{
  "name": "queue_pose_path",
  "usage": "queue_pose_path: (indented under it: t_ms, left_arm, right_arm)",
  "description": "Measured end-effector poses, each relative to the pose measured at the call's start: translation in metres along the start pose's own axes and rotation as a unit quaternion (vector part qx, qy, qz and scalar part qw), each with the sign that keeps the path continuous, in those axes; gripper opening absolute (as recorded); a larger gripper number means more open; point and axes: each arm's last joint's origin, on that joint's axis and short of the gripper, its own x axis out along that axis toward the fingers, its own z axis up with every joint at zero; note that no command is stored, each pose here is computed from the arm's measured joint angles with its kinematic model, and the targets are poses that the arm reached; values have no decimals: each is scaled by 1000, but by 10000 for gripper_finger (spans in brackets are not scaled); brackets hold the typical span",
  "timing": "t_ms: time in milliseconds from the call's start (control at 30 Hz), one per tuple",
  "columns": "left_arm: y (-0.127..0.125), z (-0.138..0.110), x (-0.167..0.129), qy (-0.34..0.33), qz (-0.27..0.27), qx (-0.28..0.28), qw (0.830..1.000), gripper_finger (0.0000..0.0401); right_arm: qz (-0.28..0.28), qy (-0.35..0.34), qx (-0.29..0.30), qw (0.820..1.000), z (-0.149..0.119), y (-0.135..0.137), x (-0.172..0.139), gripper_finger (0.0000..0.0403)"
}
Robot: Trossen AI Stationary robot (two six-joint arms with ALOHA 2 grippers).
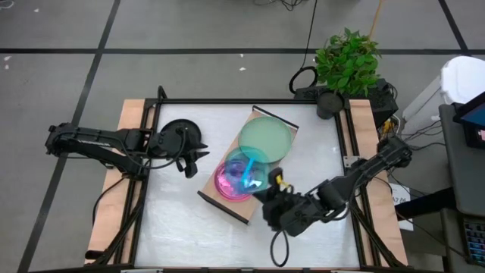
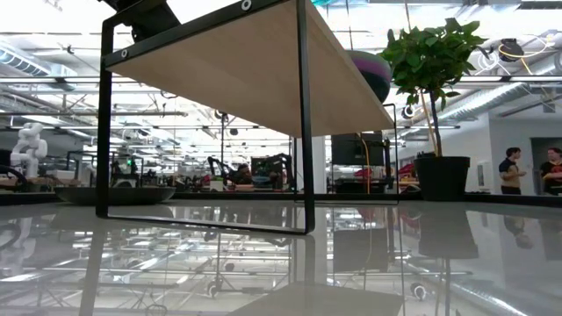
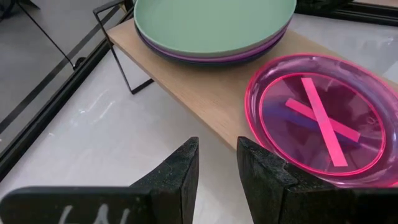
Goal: Place and stack plates onto a shelf
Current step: Stack the small transparent blue plate on top of the small transparent pink plate
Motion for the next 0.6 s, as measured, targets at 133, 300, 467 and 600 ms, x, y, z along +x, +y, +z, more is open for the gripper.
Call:
queue_pose_path:
  t_ms: [133,300,467,600]
  left_arm:
    - [0,0,0,0,0,1,1000,115]
    - [0,0,0,1,0,5,1000,115]
    - [0,0,0,1,0,9,1000,115]
    - [0,0,0,1,0,10,1000,115]
  right_arm:
    - [11,-16,-35,999,6,11,16,0]
    - [34,-19,-35,999,6,12,32,0]
    - [69,-9,-39,997,1,14,49,0]
    - [86,12,-50,995,-4,18,57,0]
